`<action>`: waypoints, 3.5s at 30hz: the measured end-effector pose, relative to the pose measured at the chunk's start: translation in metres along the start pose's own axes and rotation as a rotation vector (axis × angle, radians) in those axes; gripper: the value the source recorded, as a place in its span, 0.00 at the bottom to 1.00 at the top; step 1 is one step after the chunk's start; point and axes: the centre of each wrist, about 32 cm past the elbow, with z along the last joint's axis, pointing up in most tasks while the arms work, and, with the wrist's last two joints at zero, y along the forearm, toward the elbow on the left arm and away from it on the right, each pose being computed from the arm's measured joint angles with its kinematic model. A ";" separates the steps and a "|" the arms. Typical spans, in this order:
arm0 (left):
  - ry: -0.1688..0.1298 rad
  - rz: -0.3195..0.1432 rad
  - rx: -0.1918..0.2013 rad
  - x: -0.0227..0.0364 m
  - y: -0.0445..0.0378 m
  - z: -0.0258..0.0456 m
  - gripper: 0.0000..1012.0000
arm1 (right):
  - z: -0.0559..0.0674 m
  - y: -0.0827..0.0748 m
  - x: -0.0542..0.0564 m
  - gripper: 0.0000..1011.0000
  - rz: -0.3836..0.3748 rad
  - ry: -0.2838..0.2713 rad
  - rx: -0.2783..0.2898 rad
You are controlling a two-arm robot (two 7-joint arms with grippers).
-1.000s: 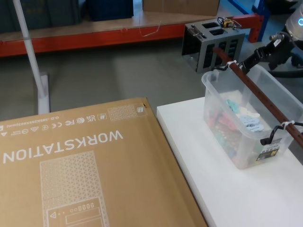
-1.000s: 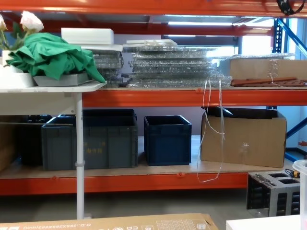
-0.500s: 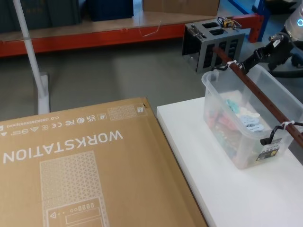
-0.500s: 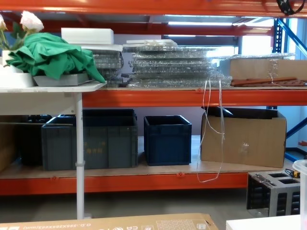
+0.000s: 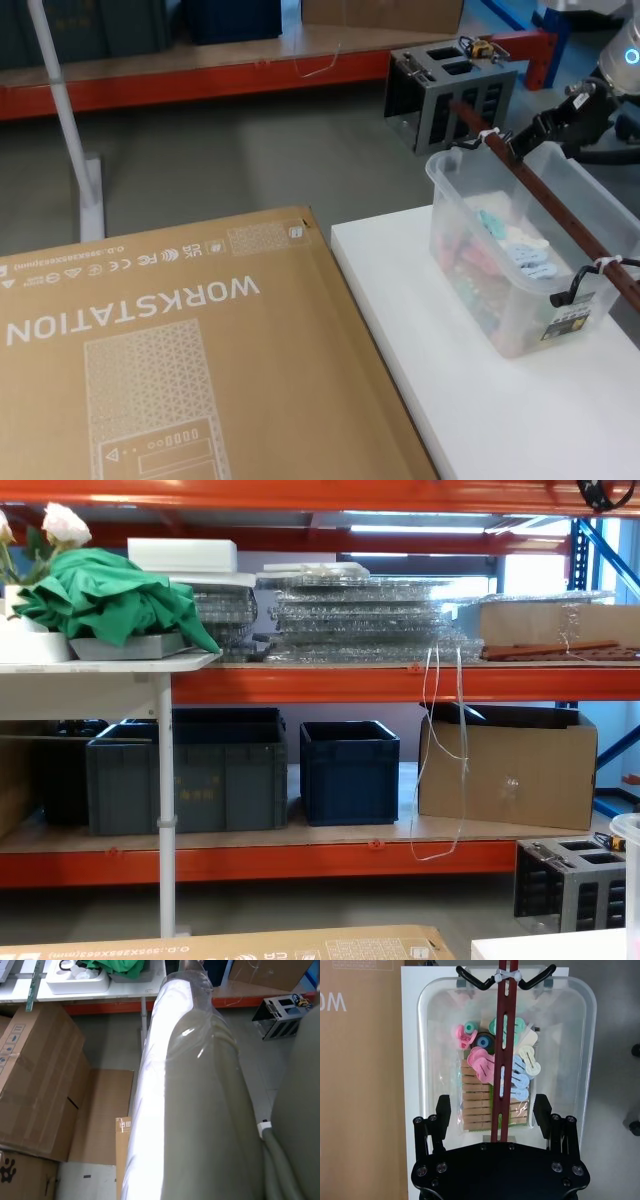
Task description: Use one hand to grasp the basket and place it at the designated location.
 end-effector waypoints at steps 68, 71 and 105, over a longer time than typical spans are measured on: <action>0.000 0.000 0.000 0.0000 0.0000 0.0000 0.00 | -0.006 0.043 0.004 0.45 0.131 0.006 -0.022; 0.000 0.000 0.000 0.0000 0.0000 0.0000 0.00 | -0.006 0.044 0.005 0.38 0.132 0.005 -0.022; 0.000 0.000 0.000 0.0000 0.0000 -0.0001 0.00 | -0.002 0.025 0.012 0.24 0.093 -0.008 -0.008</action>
